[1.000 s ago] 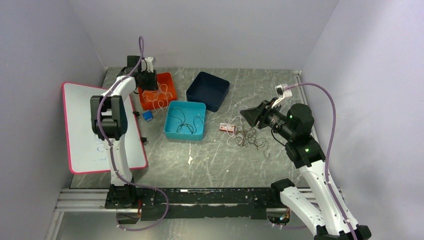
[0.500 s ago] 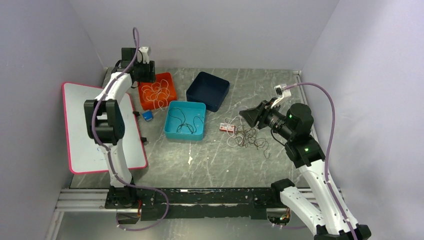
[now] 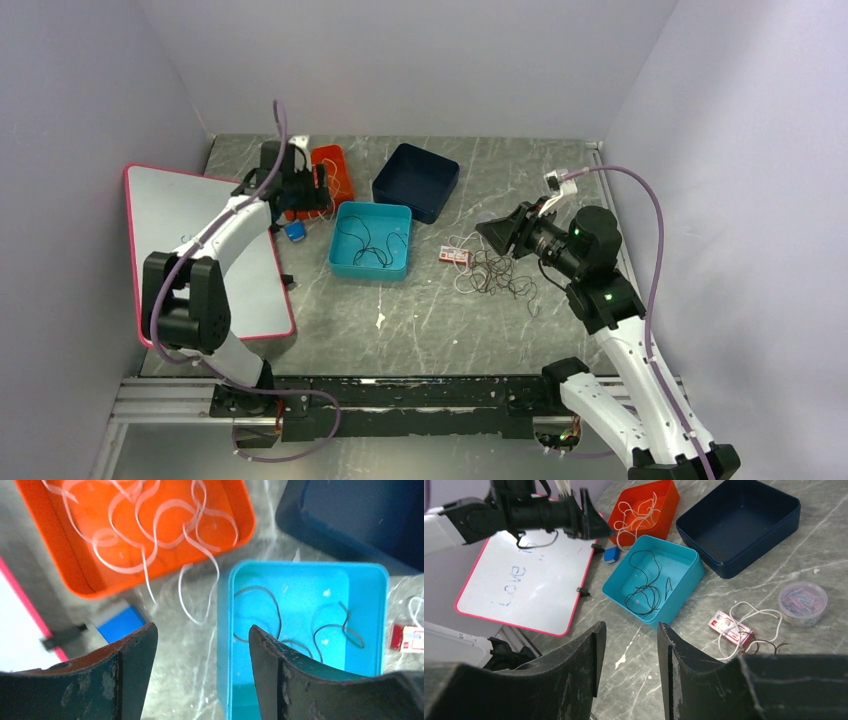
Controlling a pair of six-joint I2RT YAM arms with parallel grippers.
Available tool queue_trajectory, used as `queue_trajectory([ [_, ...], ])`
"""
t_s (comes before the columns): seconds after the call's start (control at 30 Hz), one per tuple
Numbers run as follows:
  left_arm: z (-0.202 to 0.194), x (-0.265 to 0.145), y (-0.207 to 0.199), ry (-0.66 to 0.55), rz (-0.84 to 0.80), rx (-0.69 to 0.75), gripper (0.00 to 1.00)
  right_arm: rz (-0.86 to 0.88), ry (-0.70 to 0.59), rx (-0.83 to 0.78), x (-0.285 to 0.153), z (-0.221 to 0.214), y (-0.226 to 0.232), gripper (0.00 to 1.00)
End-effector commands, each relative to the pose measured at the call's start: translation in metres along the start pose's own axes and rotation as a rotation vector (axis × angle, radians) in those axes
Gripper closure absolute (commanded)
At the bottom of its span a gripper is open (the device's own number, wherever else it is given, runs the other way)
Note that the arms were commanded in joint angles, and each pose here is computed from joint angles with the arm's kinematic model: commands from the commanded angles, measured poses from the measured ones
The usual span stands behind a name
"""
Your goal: Untangle the cables
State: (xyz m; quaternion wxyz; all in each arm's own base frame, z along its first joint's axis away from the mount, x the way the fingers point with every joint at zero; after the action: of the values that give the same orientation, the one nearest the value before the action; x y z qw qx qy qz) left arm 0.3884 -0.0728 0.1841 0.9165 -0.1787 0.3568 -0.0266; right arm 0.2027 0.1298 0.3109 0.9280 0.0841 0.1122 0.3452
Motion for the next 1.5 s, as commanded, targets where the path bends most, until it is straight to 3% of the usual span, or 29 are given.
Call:
queue_trajectory([
  [0.0, -0.016, 0.006, 0.004, -0.031, 0.052, -0.1, 0.28, 0.011, -0.025, -0.013, -0.003, 0.004, 0.002, 0.54],
  [0.6, -0.023, 0.06, 0.017, 0.002, 0.153, -0.044, 0.32, -0.003, -0.02, -0.015, -0.007, 0.002, 0.002, 0.54],
  [0.77, -0.023, 0.067, 0.02, 0.011, 0.169, -0.03, 0.42, -0.01, -0.018, -0.017, -0.008, 0.001, 0.001, 0.54],
  [1.3, 0.001, 0.055, 0.017, -0.034, 0.175, 0.017, 0.92, -0.009, -0.016, -0.015, -0.008, 0.0, 0.001, 0.54],
  [1.47, 0.026, 0.042, 0.008, -0.082, 0.143, 0.037, 0.93, -0.008, -0.016, -0.015, -0.008, 0.0, 0.001, 0.54],
])
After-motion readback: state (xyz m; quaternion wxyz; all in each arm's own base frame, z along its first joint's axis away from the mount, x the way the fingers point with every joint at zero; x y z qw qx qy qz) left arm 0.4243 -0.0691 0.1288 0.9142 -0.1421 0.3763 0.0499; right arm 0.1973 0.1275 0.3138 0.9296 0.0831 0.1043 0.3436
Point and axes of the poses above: each gripper's point midway between its finger pads, its own x axis out along the fingers, its own y axis along the line the jaws close on, z = x × y, the point moved 6 cm from there along -x, back along the fingers, and after that the axes turned 14 degrees about -x, right-handed, at the moved point
